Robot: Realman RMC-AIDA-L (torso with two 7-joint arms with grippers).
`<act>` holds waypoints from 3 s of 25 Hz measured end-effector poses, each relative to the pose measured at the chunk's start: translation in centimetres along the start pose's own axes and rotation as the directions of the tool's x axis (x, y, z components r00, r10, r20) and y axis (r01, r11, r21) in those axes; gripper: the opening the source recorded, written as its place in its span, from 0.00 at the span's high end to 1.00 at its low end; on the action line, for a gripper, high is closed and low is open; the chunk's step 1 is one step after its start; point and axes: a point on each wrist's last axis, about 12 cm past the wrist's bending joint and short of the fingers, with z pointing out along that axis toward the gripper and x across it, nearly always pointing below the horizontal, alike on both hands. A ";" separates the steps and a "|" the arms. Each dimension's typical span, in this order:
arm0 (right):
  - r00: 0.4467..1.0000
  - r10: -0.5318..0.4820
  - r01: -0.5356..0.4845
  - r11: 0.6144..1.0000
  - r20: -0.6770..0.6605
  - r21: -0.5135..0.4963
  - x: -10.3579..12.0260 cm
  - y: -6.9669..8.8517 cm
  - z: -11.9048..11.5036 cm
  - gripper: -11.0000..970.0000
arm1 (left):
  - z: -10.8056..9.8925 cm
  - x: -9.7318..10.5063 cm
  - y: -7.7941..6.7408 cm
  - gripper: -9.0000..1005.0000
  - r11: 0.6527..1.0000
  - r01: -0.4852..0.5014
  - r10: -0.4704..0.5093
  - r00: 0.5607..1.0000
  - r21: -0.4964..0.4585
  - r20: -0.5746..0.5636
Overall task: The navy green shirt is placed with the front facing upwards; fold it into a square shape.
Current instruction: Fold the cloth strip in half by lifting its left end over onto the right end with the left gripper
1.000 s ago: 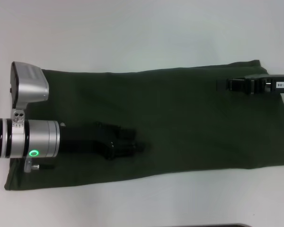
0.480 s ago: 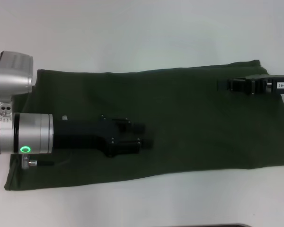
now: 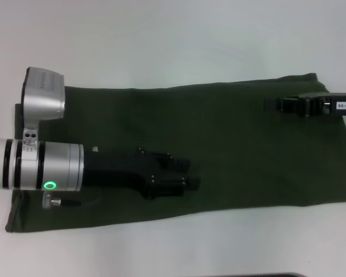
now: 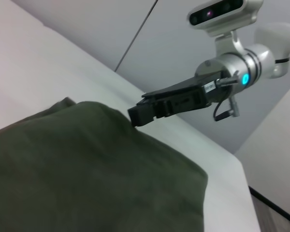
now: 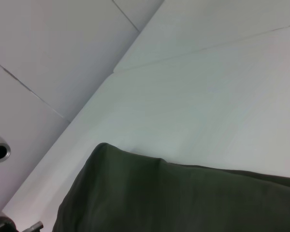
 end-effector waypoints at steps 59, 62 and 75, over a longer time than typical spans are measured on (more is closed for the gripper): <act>1.000 0.000 0.000 1.000 0.000 0.028 0.0 -0.4 -0.5 0.97 | -10.6 -0.2 4.4 0.47 0.856 0.177 -0.053 0.964 -0.485 0.259; 1.000 0.000 0.000 1.000 0.000 0.027 0.0 -0.4 -0.4 0.97 | -10.8 0.2 4.8 0.47 0.830 0.195 -0.061 0.963 -0.523 0.262; 1.000 0.004 -0.004 1.000 0.001 0.025 0.1 -0.3 -0.3 0.97 | -9.1 1.0 5.6 0.47 0.797 0.205 -0.096 0.972 -0.568 0.216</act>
